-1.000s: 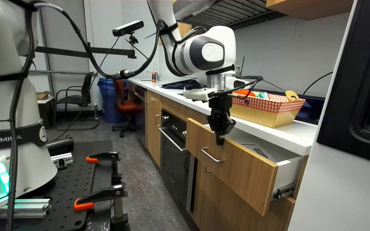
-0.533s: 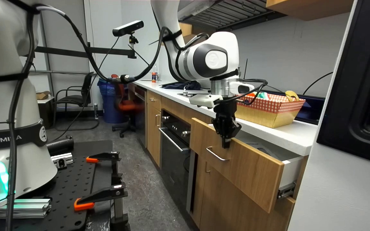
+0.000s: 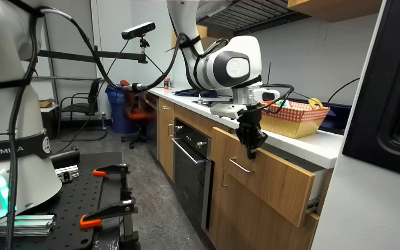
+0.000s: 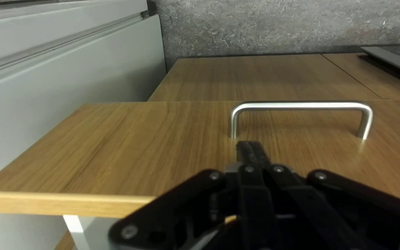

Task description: Remove a piece of watermelon plush toy from the open drawer, put the watermelon in the carton box and then close the drawer

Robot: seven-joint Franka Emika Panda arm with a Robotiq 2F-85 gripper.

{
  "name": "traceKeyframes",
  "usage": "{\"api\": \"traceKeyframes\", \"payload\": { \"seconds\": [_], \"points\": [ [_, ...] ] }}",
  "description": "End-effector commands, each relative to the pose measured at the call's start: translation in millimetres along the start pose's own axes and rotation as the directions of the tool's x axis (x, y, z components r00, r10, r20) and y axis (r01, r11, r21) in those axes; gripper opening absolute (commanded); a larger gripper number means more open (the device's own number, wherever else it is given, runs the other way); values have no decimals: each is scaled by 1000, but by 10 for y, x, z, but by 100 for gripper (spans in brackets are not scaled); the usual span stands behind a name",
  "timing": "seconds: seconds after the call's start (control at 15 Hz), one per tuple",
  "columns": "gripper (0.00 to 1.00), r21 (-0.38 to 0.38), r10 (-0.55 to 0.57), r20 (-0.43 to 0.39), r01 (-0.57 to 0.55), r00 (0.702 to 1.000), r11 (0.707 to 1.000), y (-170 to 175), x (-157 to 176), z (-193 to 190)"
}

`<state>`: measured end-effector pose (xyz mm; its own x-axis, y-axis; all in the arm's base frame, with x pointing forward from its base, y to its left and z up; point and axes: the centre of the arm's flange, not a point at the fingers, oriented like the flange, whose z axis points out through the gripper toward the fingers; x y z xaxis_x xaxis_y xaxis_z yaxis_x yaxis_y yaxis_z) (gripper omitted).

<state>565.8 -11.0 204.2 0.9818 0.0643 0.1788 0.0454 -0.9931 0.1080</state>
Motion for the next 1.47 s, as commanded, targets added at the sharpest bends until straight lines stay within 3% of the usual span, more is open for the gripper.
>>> {"api": "traceKeyframes", "payload": {
  "seconds": [0.0,1.4],
  "points": [
    [0,2,-2,-51,2,999,1000,36,126,14],
    [0,-13,-16,-176,14,984,1000,-7,457,68]
  ]
}}
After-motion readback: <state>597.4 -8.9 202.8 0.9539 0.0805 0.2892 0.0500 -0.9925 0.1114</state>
